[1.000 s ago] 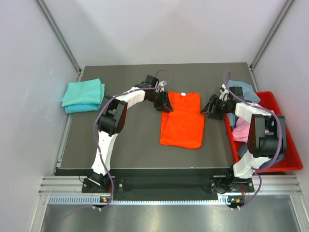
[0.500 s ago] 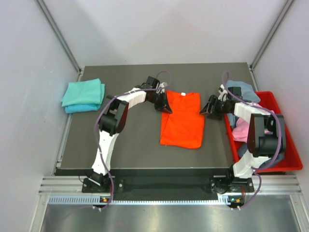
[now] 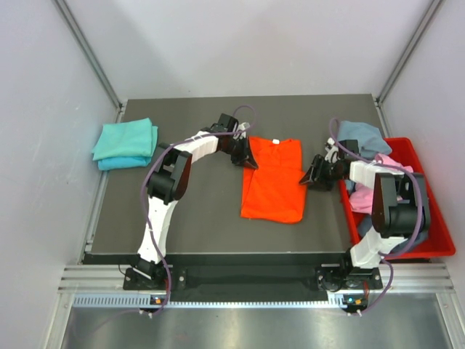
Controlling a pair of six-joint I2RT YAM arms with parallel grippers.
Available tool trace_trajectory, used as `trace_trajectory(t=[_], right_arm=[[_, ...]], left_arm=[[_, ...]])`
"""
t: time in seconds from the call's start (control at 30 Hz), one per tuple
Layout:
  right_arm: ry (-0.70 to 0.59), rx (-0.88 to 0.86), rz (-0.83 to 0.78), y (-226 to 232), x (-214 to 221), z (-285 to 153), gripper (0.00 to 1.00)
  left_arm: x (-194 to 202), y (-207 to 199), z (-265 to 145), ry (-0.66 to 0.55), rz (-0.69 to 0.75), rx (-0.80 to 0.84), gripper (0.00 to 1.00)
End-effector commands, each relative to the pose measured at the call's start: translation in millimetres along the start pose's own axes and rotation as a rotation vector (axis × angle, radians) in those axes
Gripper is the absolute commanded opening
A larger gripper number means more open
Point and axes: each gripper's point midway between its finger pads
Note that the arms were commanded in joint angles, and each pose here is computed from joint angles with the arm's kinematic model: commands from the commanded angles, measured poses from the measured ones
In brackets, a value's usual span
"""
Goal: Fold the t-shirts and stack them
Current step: Fold the tshirt
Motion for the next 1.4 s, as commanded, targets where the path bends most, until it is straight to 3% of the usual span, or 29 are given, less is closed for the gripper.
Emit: trace_trajectory(t=[0.0, 0.27, 0.47, 0.57, 0.87, 1.37], right_arm=[[-0.014, 0.024, 0.004, -7, -2, 4, 0.5], [-0.05, 0.025, -0.021, -2, -26, 10, 0.44], [-0.053, -0.007, -0.042, 4, -36, 20, 0.27], [-0.049, -0.015, -0.069, 12, -36, 25, 0.15], [-0.126, -0.074, -0.115, 46, -59, -1, 0.01], [-0.11, -0.177, -0.185, 96, -44, -2, 0.0]], left_arm=[[-19, -25, -23, -0.072, 0.051, 0.033, 0.0], [-20, -27, -26, -0.08, 0.053, 0.029, 0.0], [-17, -26, -27, -0.077, 0.052, 0.022, 0.0], [-17, -26, -27, -0.076, 0.053, 0.021, 0.0], [-25, -43, -46, -0.115, 0.099, 0.025, 0.0], [-5, -55, -77, -0.122, 0.099, 0.022, 0.0]])
Point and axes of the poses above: each gripper's point midway between its finger pads, its own z axis out along the fingers, its own y axis along the line the jaws close on, x = y × z, and after that the axes turned 8 degrees about z, right-handed
